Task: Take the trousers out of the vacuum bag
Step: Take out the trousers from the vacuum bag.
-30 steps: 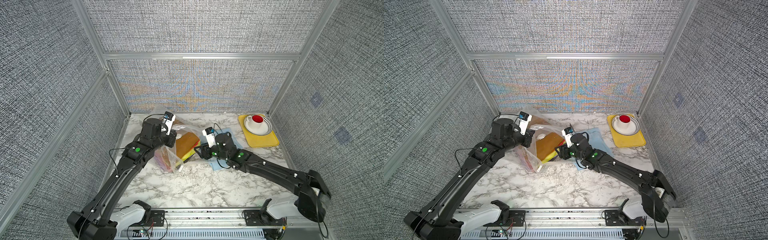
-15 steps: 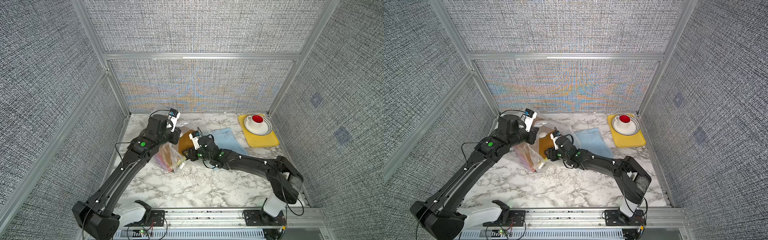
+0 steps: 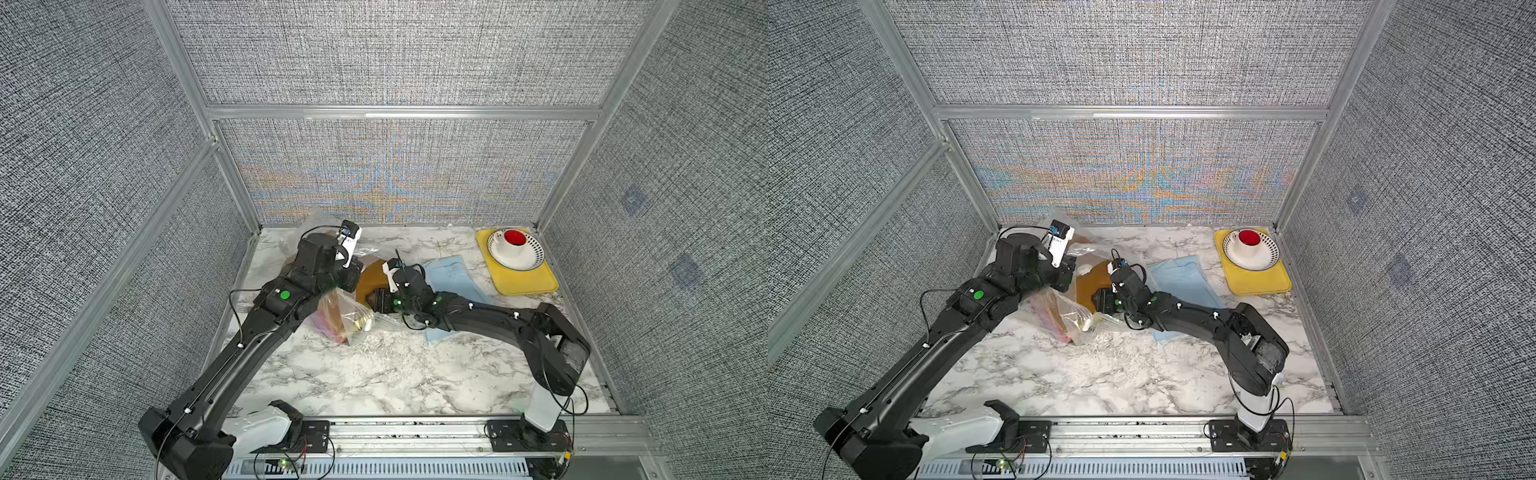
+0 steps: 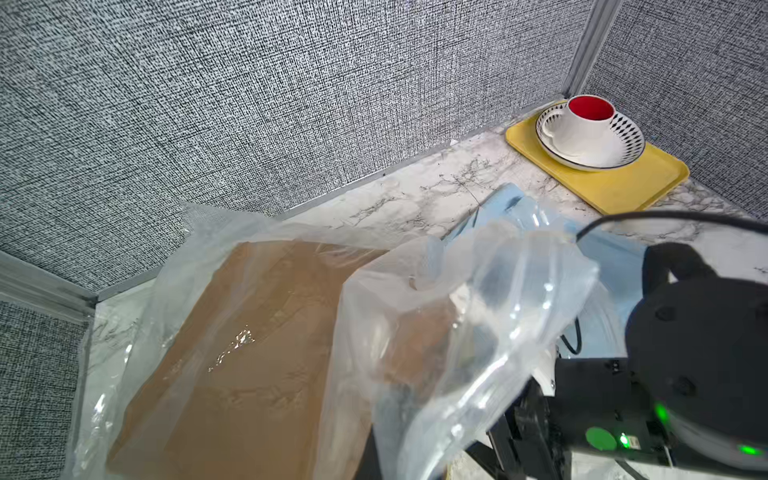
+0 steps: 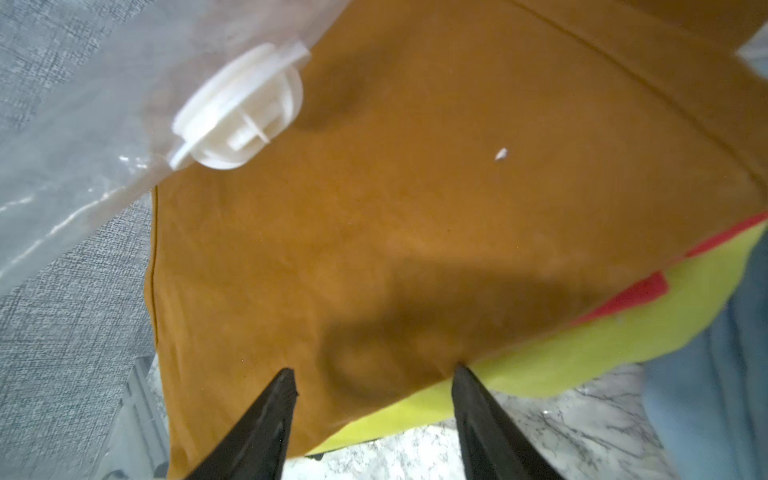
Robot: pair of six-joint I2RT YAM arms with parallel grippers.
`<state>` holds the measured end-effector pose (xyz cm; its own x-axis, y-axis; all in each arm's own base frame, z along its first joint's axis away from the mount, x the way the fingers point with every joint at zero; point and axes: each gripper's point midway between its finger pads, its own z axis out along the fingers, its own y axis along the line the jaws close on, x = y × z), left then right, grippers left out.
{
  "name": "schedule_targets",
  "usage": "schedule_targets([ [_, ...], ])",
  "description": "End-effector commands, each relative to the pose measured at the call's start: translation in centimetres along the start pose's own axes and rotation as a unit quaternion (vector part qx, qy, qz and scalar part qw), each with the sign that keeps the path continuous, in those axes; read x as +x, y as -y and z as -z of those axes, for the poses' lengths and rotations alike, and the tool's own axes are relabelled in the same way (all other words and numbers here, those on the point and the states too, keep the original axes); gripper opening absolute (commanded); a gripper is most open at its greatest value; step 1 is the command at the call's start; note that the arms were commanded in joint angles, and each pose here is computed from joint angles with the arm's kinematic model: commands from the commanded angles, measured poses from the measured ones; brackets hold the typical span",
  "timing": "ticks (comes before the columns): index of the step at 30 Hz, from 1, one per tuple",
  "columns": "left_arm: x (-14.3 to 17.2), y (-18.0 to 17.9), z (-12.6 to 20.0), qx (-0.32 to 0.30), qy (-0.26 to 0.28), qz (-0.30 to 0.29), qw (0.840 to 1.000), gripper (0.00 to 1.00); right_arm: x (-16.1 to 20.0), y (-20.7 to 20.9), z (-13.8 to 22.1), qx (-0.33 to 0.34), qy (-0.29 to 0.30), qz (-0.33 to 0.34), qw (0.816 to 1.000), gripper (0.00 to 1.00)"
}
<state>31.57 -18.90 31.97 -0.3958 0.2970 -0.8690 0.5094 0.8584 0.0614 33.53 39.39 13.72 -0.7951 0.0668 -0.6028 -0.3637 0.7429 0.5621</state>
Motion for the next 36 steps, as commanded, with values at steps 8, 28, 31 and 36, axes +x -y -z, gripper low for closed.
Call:
schedule_targets([
  [8,-0.4,2.0,1.0,0.055,0.047,-0.046,0.996,0.0,-0.6,1.3,-1.1,0.006,-0.003,-0.016,1.0,0.63],
  [28,0.5,1.9,-0.1,0.048,0.041,-0.061,0.996,0.0,-1.8,-0.4,-1.6,-0.03,0.004,-0.002,1.0,0.48],
  [31,0.6,1.8,-0.2,0.047,0.041,-0.061,0.996,0.0,-1.9,-0.6,-1.6,-0.034,0.005,0.001,0.999,0.42],
  [36,0.8,1.8,-0.2,0.046,0.045,-0.063,0.996,0.0,-2.0,-0.8,-1.9,-0.037,0.004,0.002,0.999,0.4],
])
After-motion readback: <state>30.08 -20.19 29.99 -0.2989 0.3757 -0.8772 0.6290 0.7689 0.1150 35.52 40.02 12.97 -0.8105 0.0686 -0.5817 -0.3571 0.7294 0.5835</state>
